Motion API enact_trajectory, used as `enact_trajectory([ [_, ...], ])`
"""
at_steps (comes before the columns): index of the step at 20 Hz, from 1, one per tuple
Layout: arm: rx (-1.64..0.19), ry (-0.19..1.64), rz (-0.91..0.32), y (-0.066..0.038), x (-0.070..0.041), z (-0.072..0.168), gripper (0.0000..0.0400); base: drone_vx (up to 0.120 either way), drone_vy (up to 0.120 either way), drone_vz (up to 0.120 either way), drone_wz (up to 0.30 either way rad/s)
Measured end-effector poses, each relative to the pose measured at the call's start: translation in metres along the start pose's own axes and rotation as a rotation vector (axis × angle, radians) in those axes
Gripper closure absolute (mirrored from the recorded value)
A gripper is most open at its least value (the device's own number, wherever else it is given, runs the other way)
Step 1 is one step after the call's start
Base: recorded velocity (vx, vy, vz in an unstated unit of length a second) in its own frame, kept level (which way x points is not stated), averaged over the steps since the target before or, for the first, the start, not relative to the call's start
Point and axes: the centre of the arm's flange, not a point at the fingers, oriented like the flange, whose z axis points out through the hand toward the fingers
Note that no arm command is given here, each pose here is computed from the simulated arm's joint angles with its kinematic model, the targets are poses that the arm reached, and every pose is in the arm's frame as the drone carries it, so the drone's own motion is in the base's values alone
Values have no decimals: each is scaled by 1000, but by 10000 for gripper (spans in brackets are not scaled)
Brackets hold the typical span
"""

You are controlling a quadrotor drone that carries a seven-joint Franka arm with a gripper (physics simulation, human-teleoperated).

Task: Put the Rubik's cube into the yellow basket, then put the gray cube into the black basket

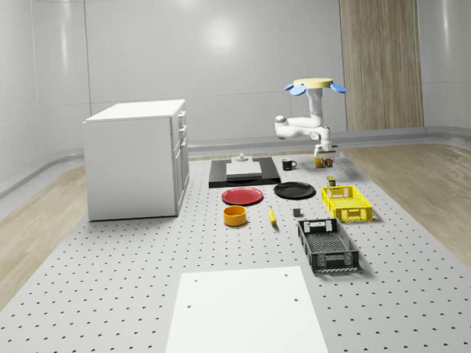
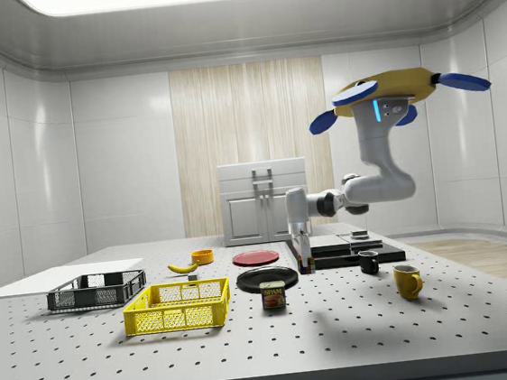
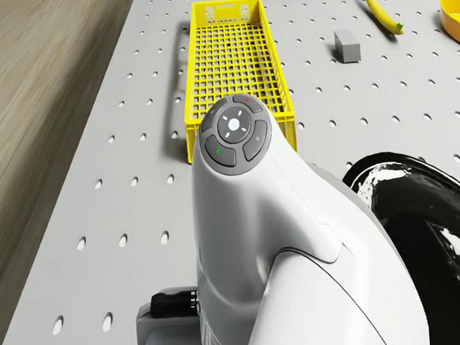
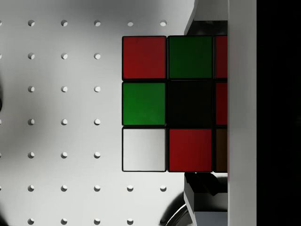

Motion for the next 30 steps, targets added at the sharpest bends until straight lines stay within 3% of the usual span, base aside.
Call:
enact_trajectory([
  [30, 0, 0, 0, 0, 0, 0, 50, 120, 9, 0, 0],
])
